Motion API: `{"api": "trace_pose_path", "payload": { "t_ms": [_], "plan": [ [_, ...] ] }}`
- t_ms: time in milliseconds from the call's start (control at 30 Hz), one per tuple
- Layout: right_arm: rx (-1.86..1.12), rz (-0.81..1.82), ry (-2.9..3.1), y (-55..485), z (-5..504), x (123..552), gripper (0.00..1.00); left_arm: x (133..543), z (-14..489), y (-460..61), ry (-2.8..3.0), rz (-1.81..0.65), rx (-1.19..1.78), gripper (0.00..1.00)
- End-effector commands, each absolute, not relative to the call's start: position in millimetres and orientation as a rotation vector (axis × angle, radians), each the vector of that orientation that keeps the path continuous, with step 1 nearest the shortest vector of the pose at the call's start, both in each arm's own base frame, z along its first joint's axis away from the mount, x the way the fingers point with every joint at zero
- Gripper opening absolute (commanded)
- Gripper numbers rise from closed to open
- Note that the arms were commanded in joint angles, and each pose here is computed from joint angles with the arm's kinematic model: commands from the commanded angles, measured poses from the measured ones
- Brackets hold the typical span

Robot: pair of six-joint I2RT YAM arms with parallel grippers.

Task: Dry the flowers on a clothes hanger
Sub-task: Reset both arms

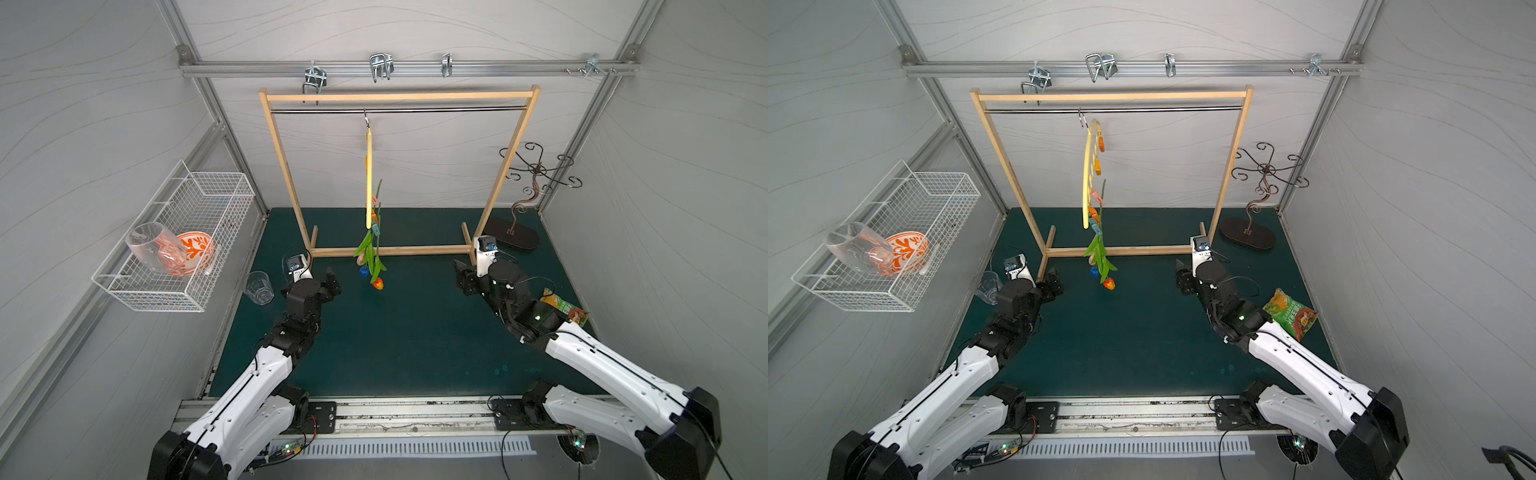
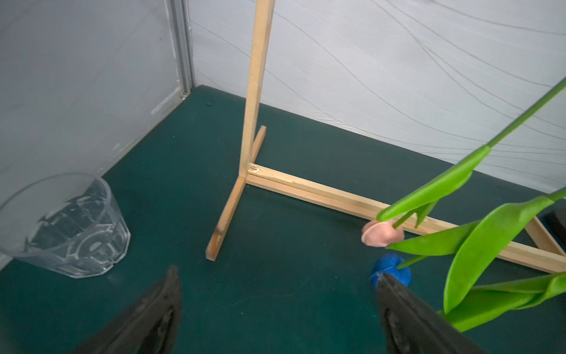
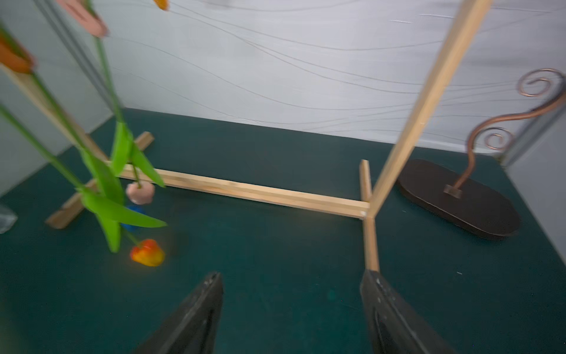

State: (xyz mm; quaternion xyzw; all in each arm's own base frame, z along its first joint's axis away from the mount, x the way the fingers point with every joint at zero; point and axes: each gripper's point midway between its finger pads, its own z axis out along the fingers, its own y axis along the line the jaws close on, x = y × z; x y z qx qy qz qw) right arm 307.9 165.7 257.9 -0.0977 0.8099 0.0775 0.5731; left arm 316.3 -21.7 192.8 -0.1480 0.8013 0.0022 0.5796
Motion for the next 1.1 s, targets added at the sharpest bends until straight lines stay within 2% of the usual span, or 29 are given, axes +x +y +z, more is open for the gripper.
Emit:
{"api": "trace_pose_path", "payload": {
  "t_ms": [0,233,567,733,1067],
  "plan": [
    [-0.093,0.111,1.938,128,257,323,0.77,324,222,-11,1.747,0.086,-0.354,1.00],
    [0.025,0.134,2.042,96,218,332,0.78,326,192,0,1.758,0.200,-0.338,1.00],
    [-0.096,0.001,1.968,80,193,350,0.84,330,178,12,1.726,0.271,-0.342,0.99],
    [-0.060,-0.090,2.010,57,161,364,0.86,330,169,21,1.710,0.228,-0.347,0.99],
    [0.056,-0.082,1.962,25,121,373,0.87,346,135,29,1.727,0.226,-0.291,0.99]
  ]
}}
